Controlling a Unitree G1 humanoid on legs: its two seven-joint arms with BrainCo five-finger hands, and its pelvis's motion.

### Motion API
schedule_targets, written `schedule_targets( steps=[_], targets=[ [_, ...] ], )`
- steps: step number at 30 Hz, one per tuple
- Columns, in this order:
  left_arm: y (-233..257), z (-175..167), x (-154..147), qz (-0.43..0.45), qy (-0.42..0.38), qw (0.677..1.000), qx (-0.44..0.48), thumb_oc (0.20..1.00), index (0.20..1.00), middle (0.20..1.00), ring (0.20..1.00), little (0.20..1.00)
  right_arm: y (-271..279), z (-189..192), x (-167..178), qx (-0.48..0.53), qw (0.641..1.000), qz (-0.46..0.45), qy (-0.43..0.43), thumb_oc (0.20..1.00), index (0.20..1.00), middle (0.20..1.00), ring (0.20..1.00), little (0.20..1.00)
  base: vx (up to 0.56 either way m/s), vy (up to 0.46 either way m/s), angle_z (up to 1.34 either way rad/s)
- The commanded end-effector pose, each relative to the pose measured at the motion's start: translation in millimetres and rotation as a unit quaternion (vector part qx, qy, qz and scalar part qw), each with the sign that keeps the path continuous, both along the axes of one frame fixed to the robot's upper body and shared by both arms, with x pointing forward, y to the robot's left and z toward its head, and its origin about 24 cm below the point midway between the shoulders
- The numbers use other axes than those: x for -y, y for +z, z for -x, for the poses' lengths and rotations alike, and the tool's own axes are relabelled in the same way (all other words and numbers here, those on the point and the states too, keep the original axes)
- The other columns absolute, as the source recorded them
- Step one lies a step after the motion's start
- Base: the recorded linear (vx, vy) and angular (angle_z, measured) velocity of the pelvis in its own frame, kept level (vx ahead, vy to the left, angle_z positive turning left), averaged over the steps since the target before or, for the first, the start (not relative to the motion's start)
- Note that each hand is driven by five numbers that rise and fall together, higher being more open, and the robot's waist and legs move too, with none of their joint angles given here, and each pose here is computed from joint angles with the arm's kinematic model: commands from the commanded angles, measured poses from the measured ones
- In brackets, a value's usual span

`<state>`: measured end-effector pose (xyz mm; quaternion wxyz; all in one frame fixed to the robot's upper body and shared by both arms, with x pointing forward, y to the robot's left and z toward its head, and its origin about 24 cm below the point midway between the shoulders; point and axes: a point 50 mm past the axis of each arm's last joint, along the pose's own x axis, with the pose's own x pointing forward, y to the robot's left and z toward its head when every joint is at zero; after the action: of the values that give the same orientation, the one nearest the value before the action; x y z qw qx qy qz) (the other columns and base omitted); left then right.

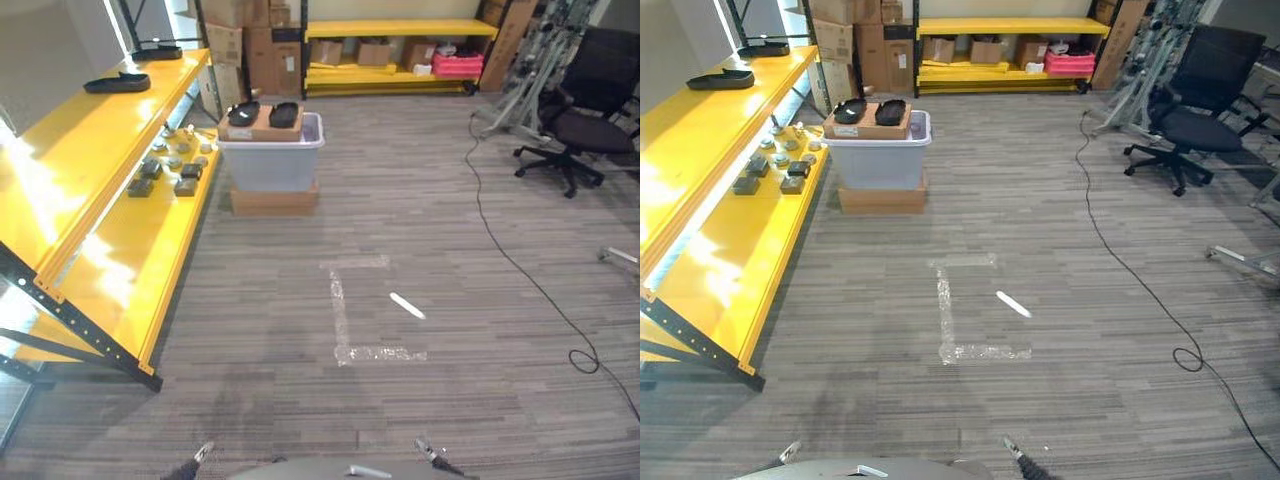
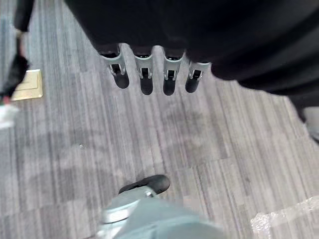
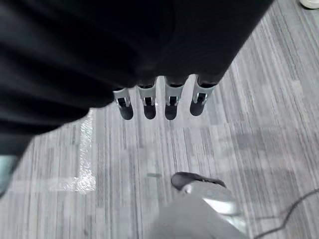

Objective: Move parts from the plastic box to the shelf.

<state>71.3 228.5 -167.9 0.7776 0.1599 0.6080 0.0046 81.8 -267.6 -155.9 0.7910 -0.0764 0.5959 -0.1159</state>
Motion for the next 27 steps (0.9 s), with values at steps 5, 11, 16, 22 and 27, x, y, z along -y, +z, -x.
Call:
schedule_targets(
  steps=[5,11,16,22,27],
  targets=[
    [1.6,-8.9,-3.7,0.012,0.072,0.997,0.013,1.0,1.0,1.0,1.0,1.0,9.2,-22.7,12.2,0.049,0.997,0.006,-0.051,1.0,1.0,1.0,1.0,1.0,0.02,-0.022,-0.02],
    [4.2,-18.5,-4.4,-0.01,0.036,0.999,0.035,1.0,1.0,1.0,1.0,1.0,2.2,-8.0,2.7,0.023,0.998,-0.02,-0.05,1.0,1.0,1.0,1.0,1.0,-0.01,-0.018,0.0],
    [6.4,-24.1,-5.8,-0.024,0.044,0.997,0.058,1.0,1.0,1.0,1.0,1.0,0.7,-4.3,0.9,0.016,0.998,-0.009,-0.059,1.0,1.0,1.0,1.0,1.0,0.0,-0.002,0.01],
    [4.7,-17.5,-5.7,-0.028,0.033,0.998,0.043,1.0,1.0,1.0,1.0,1.0,0.8,-8.6,-2.2,0.018,0.999,0.0,-0.031,1.0,1.0,1.0,1.0,1.0,0.0,0.003,0.12],
    [5.1,-15.1,-9.5,-0.03,0.049,0.997,0.043,1.0,1.0,1.0,1.0,1.0,0.9,-15.2,-7.0,0.021,1.0,0.0,0.0,1.0,1.0,1.0,1.0,1.0,0.0,0.027,0.02]
  ],
)
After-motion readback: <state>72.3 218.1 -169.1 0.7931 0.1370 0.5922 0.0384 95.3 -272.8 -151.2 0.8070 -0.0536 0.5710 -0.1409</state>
